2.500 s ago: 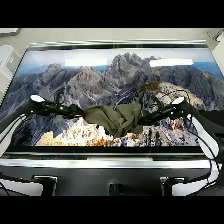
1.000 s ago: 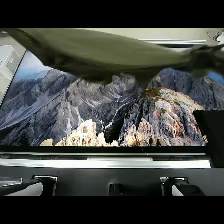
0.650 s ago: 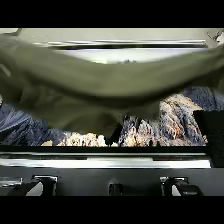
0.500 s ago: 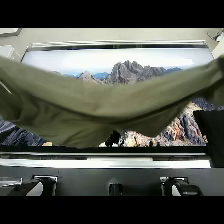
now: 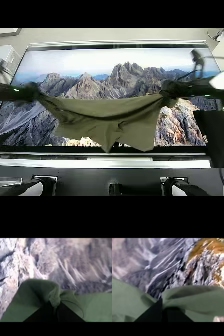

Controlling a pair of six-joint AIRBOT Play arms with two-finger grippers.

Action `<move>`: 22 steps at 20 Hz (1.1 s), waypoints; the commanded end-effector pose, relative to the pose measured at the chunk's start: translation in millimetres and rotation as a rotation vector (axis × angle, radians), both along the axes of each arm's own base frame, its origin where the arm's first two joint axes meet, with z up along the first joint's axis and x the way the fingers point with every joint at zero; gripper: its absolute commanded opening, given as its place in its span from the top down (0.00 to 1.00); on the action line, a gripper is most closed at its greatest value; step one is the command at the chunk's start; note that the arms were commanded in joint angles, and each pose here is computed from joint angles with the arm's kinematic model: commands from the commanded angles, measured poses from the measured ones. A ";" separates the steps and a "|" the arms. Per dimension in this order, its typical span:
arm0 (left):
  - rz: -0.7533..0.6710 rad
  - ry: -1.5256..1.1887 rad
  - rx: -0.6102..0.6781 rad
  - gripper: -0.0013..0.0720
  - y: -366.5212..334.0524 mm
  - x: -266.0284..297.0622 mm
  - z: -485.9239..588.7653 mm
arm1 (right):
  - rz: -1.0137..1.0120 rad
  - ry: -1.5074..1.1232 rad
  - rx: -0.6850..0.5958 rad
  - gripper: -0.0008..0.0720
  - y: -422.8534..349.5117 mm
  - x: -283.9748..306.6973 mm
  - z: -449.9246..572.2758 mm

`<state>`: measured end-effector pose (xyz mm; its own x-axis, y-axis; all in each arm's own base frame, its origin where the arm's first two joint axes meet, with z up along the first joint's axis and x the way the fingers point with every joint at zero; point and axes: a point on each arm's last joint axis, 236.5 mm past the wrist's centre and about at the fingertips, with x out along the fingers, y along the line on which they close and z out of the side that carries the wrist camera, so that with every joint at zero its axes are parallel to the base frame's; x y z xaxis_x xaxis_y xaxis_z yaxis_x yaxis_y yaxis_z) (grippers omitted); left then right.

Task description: Fold the clothes and pants, and hang the long-sleeved shirts on hangers.

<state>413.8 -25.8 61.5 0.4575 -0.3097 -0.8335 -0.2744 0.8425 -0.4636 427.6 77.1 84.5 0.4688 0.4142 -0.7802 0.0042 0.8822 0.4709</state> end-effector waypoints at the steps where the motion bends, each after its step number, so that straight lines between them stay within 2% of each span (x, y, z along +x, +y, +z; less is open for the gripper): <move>1: 0.114 0.080 -0.106 0.96 -2.9 31.5 -110.5 | -0.121 0.088 0.033 0.94 -10.3 50.4 -107.3; 4: 0.139 0.093 -0.219 0.96 -17.5 59.7 -139.6 | -0.210 0.114 0.094 0.91 -10.4 71.6 -150.3; 6: 0.143 0.098 -0.238 0.96 -18.4 73.6 -149.0 | -0.254 0.100 0.120 0.66 -11.5 80.9 -154.8; 8: 0.141 0.084 -0.236 0.95 -16.1 84.7 -148.6 | -0.254 0.079 0.125 0.45 -15.2 86.7 -142.8; 9: 0.124 0.059 -0.226 0.82 -14.9 90.9 -142.4 | -0.237 0.092 0.138 0.30 -17.4 85.4 -133.1; 10: 0.103 0.034 -0.218 0.59 -13.2 96.9 -133.5 | -0.215 0.113 0.152 0.22 -22.9 81.5 -120.7; 11: 0.089 0.015 -0.220 0.32 -11.3 102.6 -122.1 | -0.190 0.130 0.160 0.21 -31.1 76.0 -108.4; 12: 0.064 0.001 -0.227 0.16 -8.2 106.8 -107.0 | -0.139 0.142 0.159 0.21 -43.4 66.8 -95.2; 16: -0.010 -0.007 -0.255 0.15 20.7 99.8 -47.1 | 0.116 0.228 0.131 0.21 -91.8 -5.5 -73.7; 18: -0.010 0.004 -0.261 0.15 38.5 83.5 -28.2 | 0.049 0.268 0.224 0.21 -107.8 -26.9 -77.1; 22: -0.063 0.099 -0.178 0.15 59.8 37.9 -16.5 | 0.018 0.393 0.297 0.23 -91.0 -98.6 -120.7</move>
<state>487.3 21.5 35.1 0.4414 -0.4913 -0.7509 -0.2763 0.7218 -0.6346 381.9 -26.9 -18.0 0.2274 0.5921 -0.7731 0.1861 0.7528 0.6314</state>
